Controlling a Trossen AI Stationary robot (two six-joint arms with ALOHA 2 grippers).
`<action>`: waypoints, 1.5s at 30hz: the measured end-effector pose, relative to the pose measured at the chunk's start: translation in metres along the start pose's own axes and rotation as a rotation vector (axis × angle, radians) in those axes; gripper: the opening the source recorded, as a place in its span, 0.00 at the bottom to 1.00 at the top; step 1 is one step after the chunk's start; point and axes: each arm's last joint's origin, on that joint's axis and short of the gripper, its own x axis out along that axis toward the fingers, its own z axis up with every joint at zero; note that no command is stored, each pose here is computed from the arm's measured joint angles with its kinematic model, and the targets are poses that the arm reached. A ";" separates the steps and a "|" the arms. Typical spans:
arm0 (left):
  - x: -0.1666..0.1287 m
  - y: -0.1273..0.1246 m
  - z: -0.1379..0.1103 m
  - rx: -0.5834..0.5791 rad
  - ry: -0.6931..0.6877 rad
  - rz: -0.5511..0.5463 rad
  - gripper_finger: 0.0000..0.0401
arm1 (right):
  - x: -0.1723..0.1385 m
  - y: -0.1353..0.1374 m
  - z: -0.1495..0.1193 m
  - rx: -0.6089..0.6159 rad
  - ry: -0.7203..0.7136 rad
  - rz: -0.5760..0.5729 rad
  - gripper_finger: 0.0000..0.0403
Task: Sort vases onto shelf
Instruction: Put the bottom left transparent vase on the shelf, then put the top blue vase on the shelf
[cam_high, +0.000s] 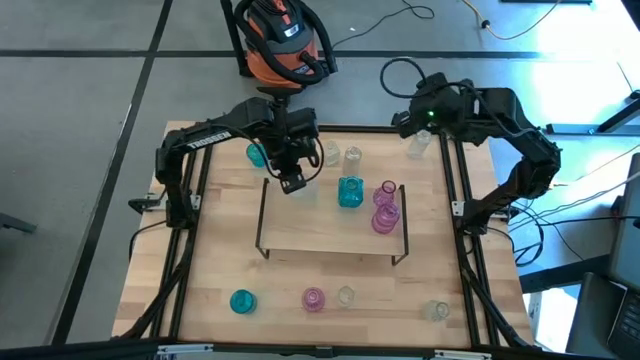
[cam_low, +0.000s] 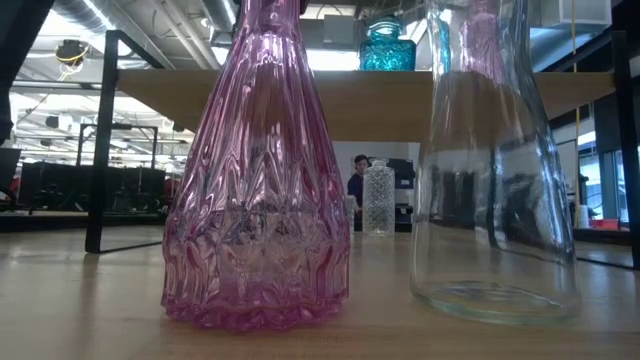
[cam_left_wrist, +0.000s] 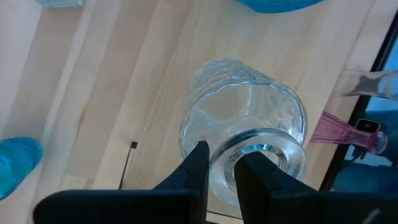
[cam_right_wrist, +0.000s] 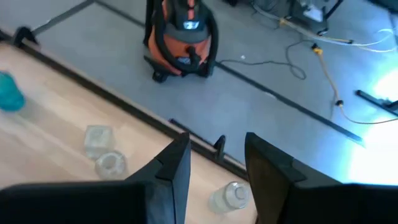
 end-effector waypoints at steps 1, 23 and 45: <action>0.002 0.000 0.001 0.000 0.002 0.002 0.11 | 0.000 0.000 0.000 0.001 -0.001 -0.002 0.32; 0.010 -0.004 0.012 0.051 -0.059 -0.015 0.25 | 0.000 0.001 0.000 0.001 0.006 0.010 0.32; 0.009 -0.006 0.004 -0.038 -0.006 0.056 0.31 | 0.000 0.001 0.000 0.001 0.010 0.017 0.32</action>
